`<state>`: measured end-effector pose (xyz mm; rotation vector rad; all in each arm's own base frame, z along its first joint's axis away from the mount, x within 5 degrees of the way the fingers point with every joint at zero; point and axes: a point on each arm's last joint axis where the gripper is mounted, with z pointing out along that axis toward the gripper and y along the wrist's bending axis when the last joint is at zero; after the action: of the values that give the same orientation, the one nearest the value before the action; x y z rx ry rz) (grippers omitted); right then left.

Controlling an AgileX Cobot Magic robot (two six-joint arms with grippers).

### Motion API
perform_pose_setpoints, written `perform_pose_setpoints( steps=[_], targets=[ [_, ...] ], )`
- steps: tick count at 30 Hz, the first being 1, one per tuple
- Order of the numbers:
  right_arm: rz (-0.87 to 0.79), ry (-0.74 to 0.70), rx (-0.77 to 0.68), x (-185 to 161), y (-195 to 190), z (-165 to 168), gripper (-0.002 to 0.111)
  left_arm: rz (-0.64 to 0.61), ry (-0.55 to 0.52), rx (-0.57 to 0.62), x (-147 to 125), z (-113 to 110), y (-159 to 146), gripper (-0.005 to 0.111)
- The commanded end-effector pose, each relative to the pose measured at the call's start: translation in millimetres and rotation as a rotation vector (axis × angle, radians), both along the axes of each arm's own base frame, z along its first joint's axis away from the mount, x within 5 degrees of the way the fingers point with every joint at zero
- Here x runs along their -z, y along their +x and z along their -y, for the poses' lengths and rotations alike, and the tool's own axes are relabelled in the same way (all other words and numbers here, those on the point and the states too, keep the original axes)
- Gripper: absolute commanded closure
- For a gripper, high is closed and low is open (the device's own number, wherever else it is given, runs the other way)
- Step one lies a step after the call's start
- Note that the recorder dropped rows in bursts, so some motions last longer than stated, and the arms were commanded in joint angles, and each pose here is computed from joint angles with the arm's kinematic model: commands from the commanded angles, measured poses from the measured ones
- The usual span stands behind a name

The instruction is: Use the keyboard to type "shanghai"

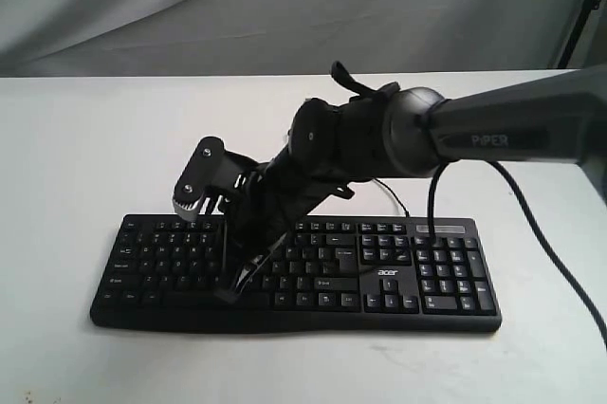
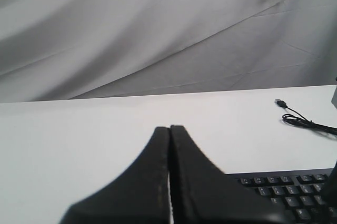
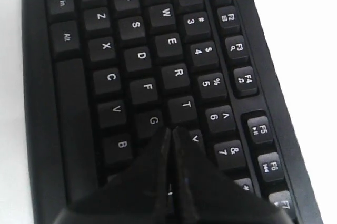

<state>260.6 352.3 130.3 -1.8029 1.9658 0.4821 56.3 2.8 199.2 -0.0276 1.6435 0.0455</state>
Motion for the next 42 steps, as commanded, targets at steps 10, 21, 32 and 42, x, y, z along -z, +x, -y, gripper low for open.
perform_pose_setpoints(
  steps=[10,21,32,42],
  targets=[
    [-0.017,-0.002,-0.002,12,0,-1,0.108,0.007,-0.002,0.006,0,0,0,0.107],
    [0.020,0.046,-0.028,-9,2,-15,0.108,0.007,-0.002,0.006,0,0,0,0.107],
    [0.017,0.083,-0.097,-7,-3,-79,0.108,0.007,-0.002,0.006,0,0,0,0.107],
    [-0.012,0.072,-0.107,-2,0,-87,0.108,0.007,-0.002,0.006,0,0,0,0.107]
  ],
)
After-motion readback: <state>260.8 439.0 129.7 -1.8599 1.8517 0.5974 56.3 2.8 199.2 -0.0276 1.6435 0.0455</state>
